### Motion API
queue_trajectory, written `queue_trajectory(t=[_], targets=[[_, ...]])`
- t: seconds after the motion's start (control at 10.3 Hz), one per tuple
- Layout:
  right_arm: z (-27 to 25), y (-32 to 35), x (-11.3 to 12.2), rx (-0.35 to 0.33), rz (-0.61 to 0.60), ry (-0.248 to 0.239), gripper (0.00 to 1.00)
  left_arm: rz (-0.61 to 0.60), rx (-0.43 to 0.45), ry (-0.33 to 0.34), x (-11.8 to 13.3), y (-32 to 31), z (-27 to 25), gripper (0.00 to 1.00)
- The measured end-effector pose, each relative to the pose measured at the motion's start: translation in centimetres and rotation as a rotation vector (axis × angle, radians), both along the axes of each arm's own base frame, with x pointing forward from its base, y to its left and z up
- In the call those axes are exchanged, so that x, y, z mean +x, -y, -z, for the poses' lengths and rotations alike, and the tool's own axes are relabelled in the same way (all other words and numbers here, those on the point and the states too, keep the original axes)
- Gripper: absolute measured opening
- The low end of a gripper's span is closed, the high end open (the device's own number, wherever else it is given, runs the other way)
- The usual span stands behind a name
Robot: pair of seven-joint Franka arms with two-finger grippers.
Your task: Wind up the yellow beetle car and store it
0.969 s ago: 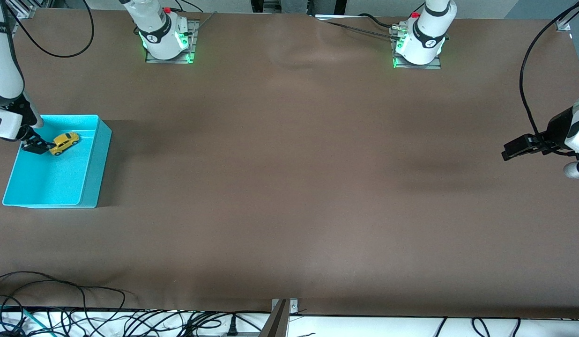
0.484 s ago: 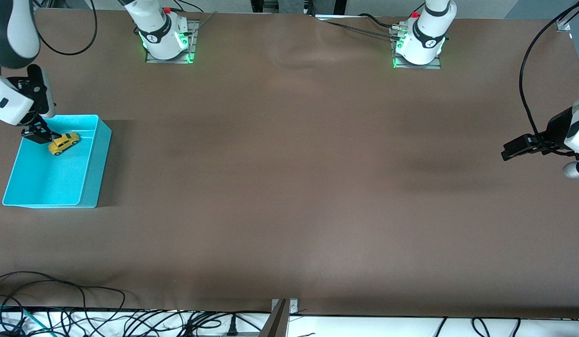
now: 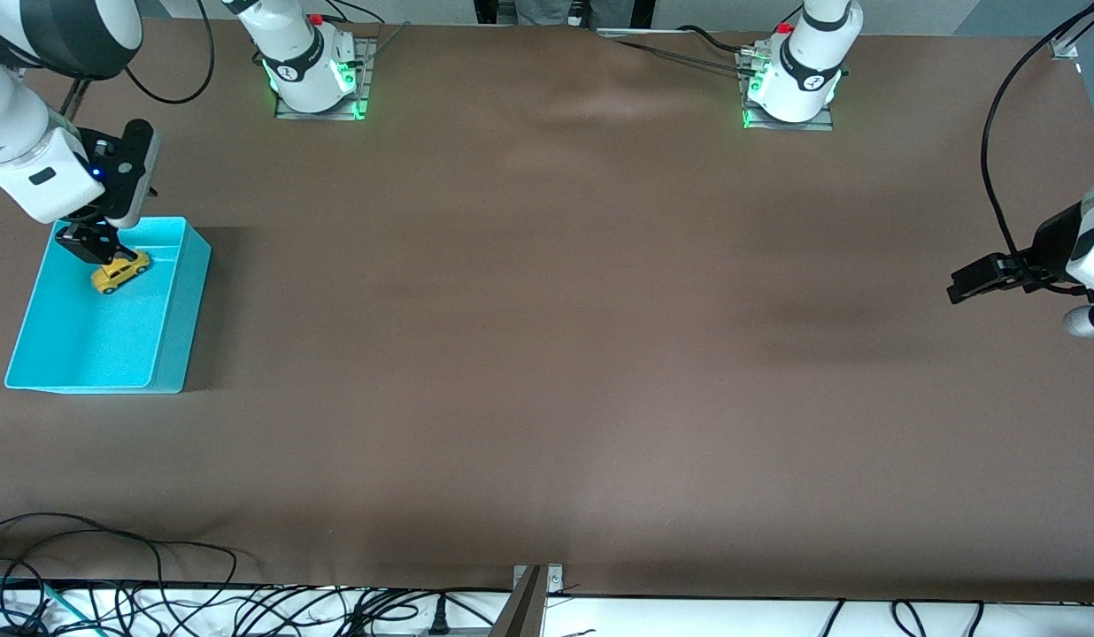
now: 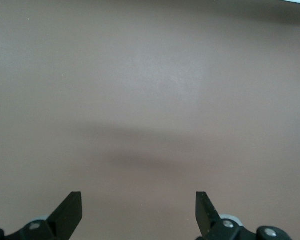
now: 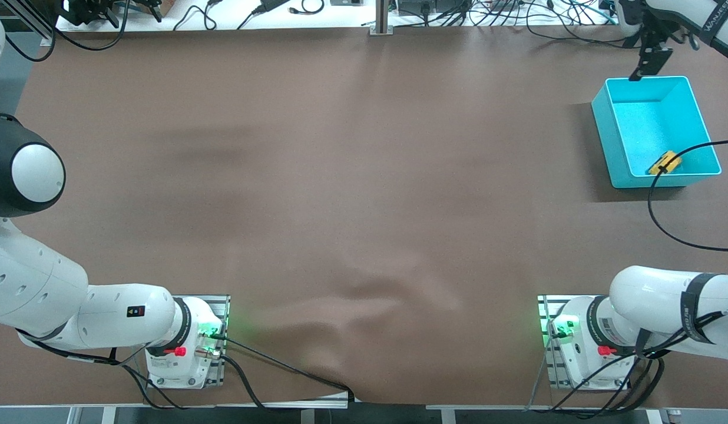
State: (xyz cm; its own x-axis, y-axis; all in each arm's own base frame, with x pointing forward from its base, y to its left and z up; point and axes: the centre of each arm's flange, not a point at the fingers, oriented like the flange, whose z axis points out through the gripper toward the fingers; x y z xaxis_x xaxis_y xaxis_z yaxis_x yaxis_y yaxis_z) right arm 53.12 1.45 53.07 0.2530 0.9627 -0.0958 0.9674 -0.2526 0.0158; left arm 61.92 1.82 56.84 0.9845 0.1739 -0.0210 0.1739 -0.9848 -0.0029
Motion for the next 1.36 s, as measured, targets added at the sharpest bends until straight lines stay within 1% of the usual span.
queue_trajectory(t=[0.1, 0.19, 0.39, 0.58, 0.68, 0.78, 0.87, 1.16, 1.36], targets=[[-0.2, -0.2, 0.0, 0.032, 0.186, 0.018, 1.00, 0.000, 0.000, 0.000, 0.0, 0.0, 0.0, 1.00], [-0.4, -0.3, 0.0, 0.066, 0.323, 0.026, 1.00, 0.000, 0.000, 0.000, 0.0, 0.0, 0.0, 1.00], [-1.1, 0.2, 0.2, 0.095, 0.529, 0.046, 1.00, 0.000, 0.000, 0.000, 0.0, 0.0, 0.0, 1.00], [-1.9, 0.0, 0.4, 0.107, 0.794, 0.070, 1.00, 0.000, 0.000, 0.000, 0.0, 0.0, 0.0, 1.00], [-2.5, -0.5, 0.6, 0.116, 0.887, 0.084, 1.00, 0.000, 0.000, 0.000, 0.0, 0.0, 0.0, 1.00], [-3.4, -0.7, 0.8, 0.129, 0.949, 0.102, 1.00, 0.000, 0.000, 0.000, 0.0, 0.0, 0.0, 1.00], [-4.6, -0.9, 1.0, 0.139, 0.984, 0.116, 1.00, 0.000, 0.000, 0.000, 0.0, 0.0, 0.0, 1.00], [-7.6, -0.9, 2.5, 0.135, 1.074, 0.100, 1.00, 0.000, 0.000, 0.000, 0.0, 0.0, 0.0, 1.00], [-7.8, -1.1, 3.0, 0.124, 1.142, 0.087, 1.00, 0.001, 0.000, 0.000, 0.0, 0.1, 0.0, 1.00]])
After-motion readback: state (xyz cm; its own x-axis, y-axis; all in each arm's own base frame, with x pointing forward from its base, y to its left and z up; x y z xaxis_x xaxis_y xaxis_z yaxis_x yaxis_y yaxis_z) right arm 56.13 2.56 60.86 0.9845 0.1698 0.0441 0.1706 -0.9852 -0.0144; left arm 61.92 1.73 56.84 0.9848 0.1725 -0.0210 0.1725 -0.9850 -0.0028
